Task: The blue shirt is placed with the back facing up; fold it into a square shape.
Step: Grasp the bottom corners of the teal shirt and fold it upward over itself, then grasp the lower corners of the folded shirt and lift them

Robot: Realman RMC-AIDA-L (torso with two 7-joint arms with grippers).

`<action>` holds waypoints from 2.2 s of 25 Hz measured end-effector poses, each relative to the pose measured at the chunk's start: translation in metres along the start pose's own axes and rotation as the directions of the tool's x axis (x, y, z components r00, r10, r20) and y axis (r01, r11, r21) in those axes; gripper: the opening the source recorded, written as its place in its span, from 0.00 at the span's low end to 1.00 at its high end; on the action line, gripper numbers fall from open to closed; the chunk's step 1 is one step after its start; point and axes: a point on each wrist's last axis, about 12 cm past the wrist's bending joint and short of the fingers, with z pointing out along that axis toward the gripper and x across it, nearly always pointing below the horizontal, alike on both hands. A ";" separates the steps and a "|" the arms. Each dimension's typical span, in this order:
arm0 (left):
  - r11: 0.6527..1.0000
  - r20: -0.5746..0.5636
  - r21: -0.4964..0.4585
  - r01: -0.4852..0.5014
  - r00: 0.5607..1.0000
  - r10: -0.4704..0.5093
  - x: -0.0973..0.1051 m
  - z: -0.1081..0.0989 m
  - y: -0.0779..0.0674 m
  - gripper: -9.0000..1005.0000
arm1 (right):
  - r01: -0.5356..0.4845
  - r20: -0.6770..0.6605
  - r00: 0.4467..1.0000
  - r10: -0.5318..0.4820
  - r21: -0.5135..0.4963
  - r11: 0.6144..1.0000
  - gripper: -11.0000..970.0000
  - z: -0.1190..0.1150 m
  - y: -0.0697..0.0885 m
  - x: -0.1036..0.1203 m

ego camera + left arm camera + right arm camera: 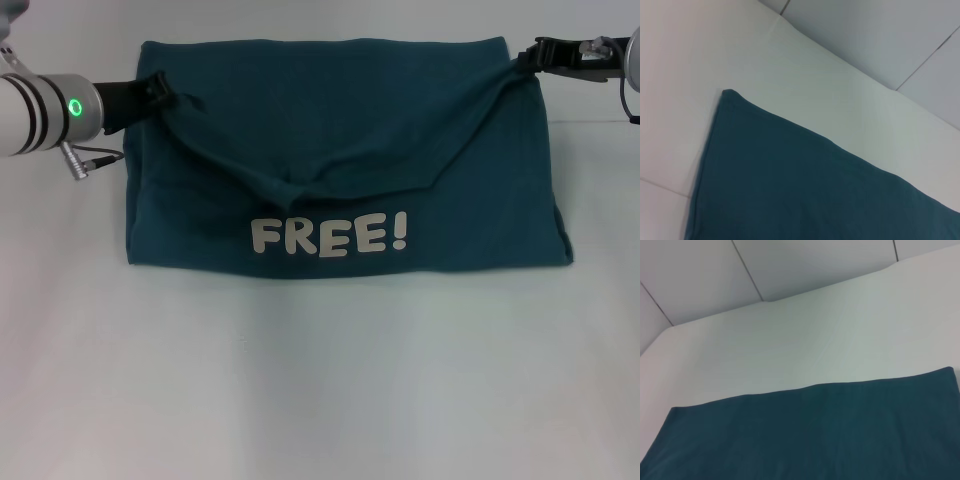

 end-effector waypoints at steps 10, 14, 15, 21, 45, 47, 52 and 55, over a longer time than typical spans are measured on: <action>0.999 -0.016 -0.004 -0.051 0.999 0.051 0.005 0.005 -0.008 0.14 | 0.056 -0.025 0.998 -0.056 0.003 0.998 0.11 0.004 0.007 0.000; 0.998 -0.016 -0.009 -0.066 0.998 0.066 0.005 0.006 -0.009 0.15 | 0.088 -0.050 0.995 -0.087 0.006 0.996 0.13 0.006 0.009 0.002; 0.998 -0.012 -0.013 -0.065 0.998 0.065 0.006 0.006 -0.008 0.15 | 0.093 -0.059 0.994 -0.093 0.009 0.996 0.15 0.007 0.009 0.002; 1.000 0.000 -0.015 -0.023 1.000 0.023 0.010 0.003 -0.002 0.20 | 0.074 -0.071 0.995 -0.072 0.028 0.997 0.27 0.006 0.002 0.005; 0.979 -0.018 0.203 -0.031 0.999 0.035 0.074 -0.079 0.097 0.70 | -0.307 -0.130 0.951 0.280 -0.491 0.815 0.77 -0.117 -0.062 0.139; 0.980 -0.032 0.194 -0.041 0.998 0.048 0.079 -0.073 0.096 0.70 | -0.313 -0.132 0.949 0.286 -0.492 0.812 0.77 -0.116 -0.062 0.142; 0.987 -0.055 0.151 -0.050 0.997 0.059 0.087 -0.062 0.095 0.70 | -0.308 -0.132 0.951 0.280 -0.494 0.813 0.77 -0.114 -0.062 0.141; 0.992 -0.047 0.113 -0.053 0.997 0.059 0.088 -0.059 0.098 0.70 | -0.304 -0.130 0.952 0.277 -0.494 0.814 0.77 -0.113 -0.061 0.140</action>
